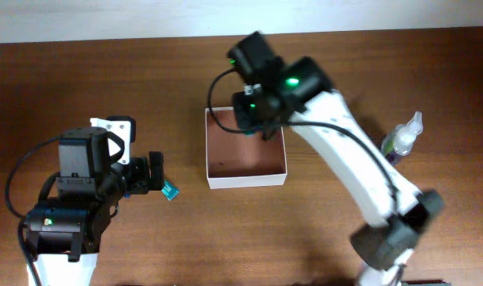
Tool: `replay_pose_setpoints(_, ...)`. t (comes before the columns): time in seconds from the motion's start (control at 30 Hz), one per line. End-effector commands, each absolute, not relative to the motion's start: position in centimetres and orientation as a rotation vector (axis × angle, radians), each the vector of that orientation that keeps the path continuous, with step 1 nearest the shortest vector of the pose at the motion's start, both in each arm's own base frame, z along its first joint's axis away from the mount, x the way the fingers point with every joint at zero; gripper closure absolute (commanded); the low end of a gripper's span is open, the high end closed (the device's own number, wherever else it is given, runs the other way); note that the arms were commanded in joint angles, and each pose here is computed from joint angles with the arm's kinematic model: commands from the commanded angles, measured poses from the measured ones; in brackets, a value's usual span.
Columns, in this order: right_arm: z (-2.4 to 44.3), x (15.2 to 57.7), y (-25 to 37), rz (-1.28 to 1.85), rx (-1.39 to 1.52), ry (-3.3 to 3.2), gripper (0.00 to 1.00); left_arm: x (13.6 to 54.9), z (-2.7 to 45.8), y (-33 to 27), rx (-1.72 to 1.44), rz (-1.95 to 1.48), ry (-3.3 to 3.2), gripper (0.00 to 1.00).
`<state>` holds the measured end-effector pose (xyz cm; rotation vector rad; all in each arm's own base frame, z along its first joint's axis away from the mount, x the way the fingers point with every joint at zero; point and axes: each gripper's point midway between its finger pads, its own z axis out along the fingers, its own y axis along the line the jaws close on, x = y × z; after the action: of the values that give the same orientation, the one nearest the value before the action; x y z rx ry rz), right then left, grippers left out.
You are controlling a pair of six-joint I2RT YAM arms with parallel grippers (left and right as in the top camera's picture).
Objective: Pack container
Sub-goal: 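Carry the Listerine bottle left and lower it into the box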
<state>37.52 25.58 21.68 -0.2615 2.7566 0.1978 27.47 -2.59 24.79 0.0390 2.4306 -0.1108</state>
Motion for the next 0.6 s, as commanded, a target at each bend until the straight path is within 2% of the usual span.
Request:
replay_pose_setpoints(0.0, 18.6, 38.4, 27.5, 0.145, -0.21, 2.782, 0.96, 27.7, 25.5, -2.7, 0.031, -0.124, 2.413, 0.01)
replay_pose_setpoints(0.07, 16.0, 38.3, 28.3, 0.117, -0.206, 2.831, 0.96, 27.7, 25.5, -2.7, 0.03, -0.124, 2.414, 0.01)
replay_pose_setpoints(0.23, 13.0, 38.6, 29.9, 0.116, -0.233, 2.864, 0.96, 27.6, 25.2, -2.7, 0.03, -0.123, 2.422, 0.01)
replay_pose_setpoints(0.57, 13.4, 40.6, 31.1, 0.172, -0.217, 2.781, 0.96, 27.7, 23.6, -2.7, 0.028, -0.122, 2.496, 0.01)
